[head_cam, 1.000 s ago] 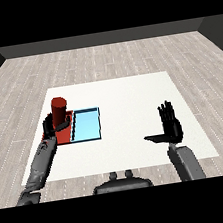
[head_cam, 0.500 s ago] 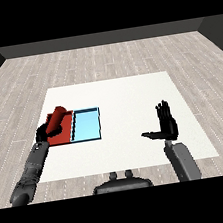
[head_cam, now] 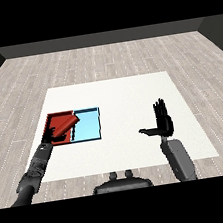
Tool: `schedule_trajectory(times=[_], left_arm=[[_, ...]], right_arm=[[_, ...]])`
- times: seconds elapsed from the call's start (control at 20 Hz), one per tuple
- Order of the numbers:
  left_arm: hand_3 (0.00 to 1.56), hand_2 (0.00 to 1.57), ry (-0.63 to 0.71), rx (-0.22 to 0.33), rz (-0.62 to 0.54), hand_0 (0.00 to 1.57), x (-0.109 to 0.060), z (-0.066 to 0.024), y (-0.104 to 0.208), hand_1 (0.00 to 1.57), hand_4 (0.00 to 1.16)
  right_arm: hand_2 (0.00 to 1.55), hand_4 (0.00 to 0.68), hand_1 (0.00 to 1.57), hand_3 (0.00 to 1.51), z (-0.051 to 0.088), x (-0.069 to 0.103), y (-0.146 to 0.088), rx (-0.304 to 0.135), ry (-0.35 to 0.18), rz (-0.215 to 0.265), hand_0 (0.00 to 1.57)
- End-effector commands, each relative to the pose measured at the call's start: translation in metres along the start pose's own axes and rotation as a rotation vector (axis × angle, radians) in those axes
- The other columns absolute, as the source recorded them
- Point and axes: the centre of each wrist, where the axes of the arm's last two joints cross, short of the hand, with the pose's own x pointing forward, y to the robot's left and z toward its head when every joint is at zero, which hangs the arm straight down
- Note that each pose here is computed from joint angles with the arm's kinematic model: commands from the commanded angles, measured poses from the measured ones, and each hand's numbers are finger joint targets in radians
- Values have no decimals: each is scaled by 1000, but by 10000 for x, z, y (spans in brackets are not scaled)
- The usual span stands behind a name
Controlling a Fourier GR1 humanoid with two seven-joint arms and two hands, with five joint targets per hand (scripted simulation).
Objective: Pick the red can and put it in the red box
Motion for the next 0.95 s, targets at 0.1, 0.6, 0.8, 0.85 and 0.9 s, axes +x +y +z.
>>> schedule_trajectory(times=[0.1, 0.6, 0.8, 0.85, 0.9], left_arm=[[0, 0, 14, 26, 58, 0, 72, -79, 257, 0, 0], [0, 0, -734, -30, 967, 0, 831, 10, -51, 0, 0], [0, 0, -880, -151, 1140, 0, 913, 284, -647, 0, 0], [0, 0, -916, -168, 1124, 0, 1015, 377, -768, 0, 0], [0, 0, -932, -190, 1111, 0, 783, 418, -753, 0, 0]], right_arm=[[0, 0, 0, 0, -9, -168, -9, 24, -3, -8, 0], [0, 0, 0, 0, 54, -33, 11, 63, -5, -36, 0], [0, 0, 0, 0, 94, -110, 28, 78, -3, -22, 0], [0, 0, 0, 0, 144, -91, -75, 87, -34, -20, 0], [0, 0, 0, 0, 79, -29, -19, 103, -16, -6, 0]])
